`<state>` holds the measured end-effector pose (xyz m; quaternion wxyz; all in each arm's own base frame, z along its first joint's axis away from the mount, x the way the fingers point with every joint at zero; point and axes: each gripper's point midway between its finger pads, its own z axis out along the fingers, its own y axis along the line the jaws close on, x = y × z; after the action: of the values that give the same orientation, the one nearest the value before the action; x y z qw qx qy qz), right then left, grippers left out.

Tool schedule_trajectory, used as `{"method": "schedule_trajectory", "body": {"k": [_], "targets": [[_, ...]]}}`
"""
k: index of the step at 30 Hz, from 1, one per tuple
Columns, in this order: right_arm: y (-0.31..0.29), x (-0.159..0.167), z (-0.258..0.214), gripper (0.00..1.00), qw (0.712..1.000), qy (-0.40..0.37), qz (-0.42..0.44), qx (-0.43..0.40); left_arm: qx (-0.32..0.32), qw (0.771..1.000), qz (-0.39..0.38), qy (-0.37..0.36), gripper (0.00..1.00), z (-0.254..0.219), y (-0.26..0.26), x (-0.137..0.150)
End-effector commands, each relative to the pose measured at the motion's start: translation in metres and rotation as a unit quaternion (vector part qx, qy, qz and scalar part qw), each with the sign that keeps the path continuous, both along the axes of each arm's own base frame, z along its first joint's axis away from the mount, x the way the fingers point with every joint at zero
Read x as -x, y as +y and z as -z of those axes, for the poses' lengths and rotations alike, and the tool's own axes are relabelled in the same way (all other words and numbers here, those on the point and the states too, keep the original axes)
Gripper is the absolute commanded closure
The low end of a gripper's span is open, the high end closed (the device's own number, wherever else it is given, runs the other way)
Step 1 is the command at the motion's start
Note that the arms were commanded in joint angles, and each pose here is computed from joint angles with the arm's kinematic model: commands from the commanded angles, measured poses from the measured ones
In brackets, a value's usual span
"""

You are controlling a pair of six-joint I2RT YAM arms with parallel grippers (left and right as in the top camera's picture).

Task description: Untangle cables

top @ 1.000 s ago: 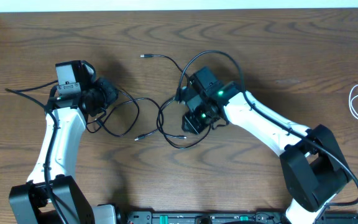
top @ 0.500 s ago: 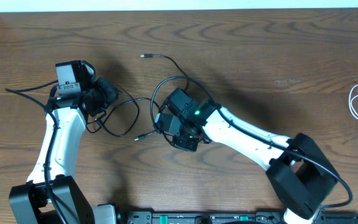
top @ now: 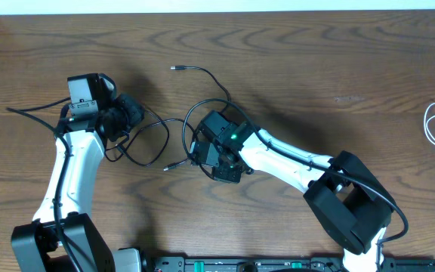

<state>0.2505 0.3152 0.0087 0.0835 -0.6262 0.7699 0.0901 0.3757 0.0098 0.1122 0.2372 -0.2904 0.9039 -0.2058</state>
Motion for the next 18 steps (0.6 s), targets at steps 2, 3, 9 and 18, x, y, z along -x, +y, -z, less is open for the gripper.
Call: {"method": "schedule_trajectory", "body": {"k": [2,3,9,18], "targets": [[0.001,-0.001,0.002,0.72,1.0,-0.01,-0.01,0.009,0.002,1.0,0.0,-0.003,0.71,-0.002,0.0,-0.003],[0.0,-0.001,0.003,0.73,1.0,-0.013,-0.011,0.014,0.002,1.0,0.0,-0.003,0.71,-0.002,0.0,-0.003],[0.004,0.003,0.012,0.79,0.998,-0.035,-0.026,0.037,0.002,1.0,0.0,-0.003,0.71,-0.002,0.0,-0.003],[0.007,0.005,0.015,0.99,0.997,-0.051,-0.028,0.051,0.001,1.0,0.0,-0.003,0.71,-0.002,0.0,-0.003]]}}
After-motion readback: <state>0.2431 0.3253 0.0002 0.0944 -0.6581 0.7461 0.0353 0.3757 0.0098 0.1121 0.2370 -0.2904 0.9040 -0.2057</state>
